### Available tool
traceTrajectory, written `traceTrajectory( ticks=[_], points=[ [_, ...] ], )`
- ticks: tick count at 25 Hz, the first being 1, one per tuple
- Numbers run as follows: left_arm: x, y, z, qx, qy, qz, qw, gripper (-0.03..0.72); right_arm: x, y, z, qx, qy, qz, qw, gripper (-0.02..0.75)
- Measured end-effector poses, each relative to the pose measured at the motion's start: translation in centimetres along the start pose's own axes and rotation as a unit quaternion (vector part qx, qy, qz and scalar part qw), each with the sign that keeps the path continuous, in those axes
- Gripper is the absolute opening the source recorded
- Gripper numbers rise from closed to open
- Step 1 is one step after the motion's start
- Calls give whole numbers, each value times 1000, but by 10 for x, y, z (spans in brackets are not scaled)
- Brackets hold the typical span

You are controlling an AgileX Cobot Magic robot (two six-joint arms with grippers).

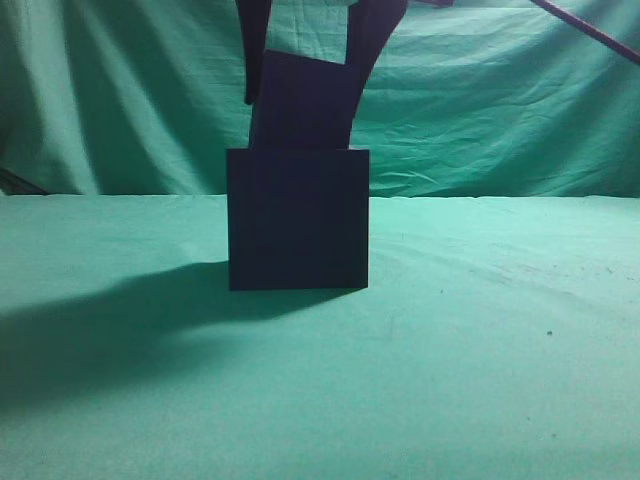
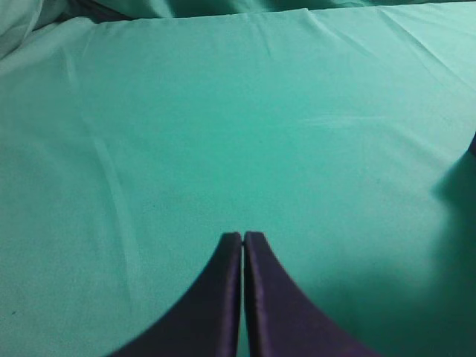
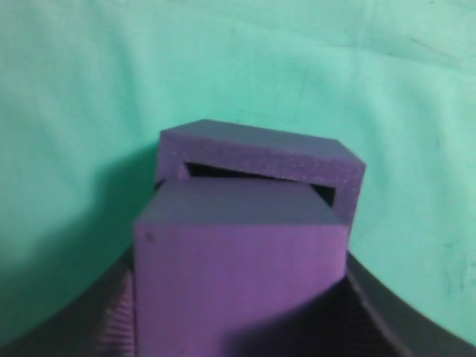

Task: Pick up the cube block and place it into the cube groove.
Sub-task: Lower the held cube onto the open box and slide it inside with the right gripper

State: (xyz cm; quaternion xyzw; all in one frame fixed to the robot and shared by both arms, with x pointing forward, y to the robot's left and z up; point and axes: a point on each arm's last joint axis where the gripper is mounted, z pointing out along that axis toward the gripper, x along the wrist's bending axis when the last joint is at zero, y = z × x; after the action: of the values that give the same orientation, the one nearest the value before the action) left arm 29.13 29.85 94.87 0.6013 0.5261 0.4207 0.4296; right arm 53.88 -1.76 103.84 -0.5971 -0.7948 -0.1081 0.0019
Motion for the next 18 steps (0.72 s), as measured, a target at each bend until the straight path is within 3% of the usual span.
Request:
traceTrajectory(
  ticks=[18],
  points=[
    [0, 0, 0, 0, 0, 0, 1000, 0, -3, 1, 5, 4, -23, 1, 1000, 398]
  ],
)
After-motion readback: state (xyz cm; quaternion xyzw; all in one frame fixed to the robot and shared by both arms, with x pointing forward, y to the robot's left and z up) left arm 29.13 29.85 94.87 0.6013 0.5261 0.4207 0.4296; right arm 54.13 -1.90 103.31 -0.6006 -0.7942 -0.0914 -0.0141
